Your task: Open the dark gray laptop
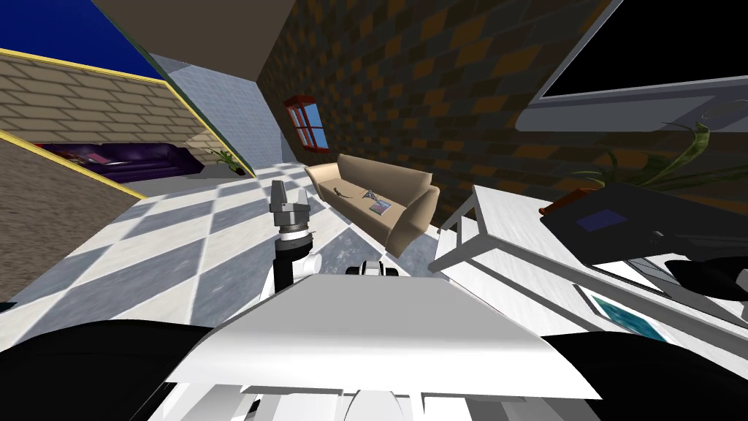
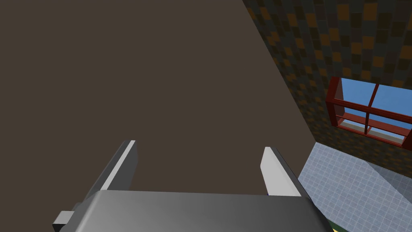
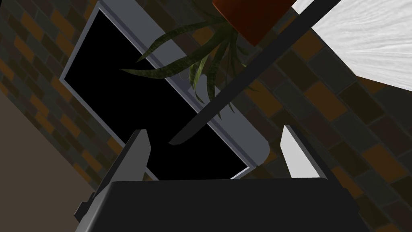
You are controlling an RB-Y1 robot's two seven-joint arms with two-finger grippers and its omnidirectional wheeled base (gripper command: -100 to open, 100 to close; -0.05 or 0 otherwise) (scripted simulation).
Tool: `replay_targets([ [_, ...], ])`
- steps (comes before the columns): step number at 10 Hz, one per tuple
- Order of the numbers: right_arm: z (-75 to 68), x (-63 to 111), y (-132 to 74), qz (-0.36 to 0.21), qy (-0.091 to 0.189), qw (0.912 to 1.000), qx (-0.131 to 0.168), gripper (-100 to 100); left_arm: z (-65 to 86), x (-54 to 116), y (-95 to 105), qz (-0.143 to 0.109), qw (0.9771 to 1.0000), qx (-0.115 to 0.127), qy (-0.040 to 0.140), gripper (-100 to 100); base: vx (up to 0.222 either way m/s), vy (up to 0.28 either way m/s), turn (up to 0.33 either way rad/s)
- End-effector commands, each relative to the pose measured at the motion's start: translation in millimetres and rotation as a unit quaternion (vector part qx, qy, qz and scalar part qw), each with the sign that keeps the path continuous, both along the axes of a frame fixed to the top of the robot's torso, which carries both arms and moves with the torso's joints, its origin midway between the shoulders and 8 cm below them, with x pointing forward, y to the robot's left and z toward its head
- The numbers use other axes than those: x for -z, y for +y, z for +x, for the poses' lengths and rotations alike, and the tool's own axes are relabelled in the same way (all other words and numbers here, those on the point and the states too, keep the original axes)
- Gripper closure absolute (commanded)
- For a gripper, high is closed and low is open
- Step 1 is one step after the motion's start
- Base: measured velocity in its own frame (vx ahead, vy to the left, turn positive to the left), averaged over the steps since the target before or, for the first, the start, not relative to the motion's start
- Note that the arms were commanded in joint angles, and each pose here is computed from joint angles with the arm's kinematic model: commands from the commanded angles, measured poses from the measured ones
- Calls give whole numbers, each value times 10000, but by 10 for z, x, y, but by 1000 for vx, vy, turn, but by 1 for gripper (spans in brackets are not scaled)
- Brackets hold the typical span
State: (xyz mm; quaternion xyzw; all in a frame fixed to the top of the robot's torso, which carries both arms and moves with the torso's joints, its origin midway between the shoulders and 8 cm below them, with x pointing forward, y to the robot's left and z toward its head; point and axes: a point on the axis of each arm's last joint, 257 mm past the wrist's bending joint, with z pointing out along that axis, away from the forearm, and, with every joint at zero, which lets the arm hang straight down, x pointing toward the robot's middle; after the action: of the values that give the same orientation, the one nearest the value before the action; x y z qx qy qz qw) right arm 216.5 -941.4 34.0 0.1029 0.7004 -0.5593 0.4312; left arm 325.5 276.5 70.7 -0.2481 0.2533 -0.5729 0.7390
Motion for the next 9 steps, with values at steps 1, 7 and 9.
replay_targets([
  [1, -50, -49, -54, -59, 19, 9999, 81, -100, 0, 0, 0, 0, 10000, 0, 0, 0, -1, -4, 17],
  [7, -74, -38, -90, 430, -294, 9986, -26, 100, 0, 0, 0, 0, 10000, 0, 0, 0, 24, -49, -40],
  [9, -85, -23, -95, 748, -522, 9958, -93, 100, 0, 0, 0, 1, 10000, -1, 0, 0, 21, -65, -91],
])
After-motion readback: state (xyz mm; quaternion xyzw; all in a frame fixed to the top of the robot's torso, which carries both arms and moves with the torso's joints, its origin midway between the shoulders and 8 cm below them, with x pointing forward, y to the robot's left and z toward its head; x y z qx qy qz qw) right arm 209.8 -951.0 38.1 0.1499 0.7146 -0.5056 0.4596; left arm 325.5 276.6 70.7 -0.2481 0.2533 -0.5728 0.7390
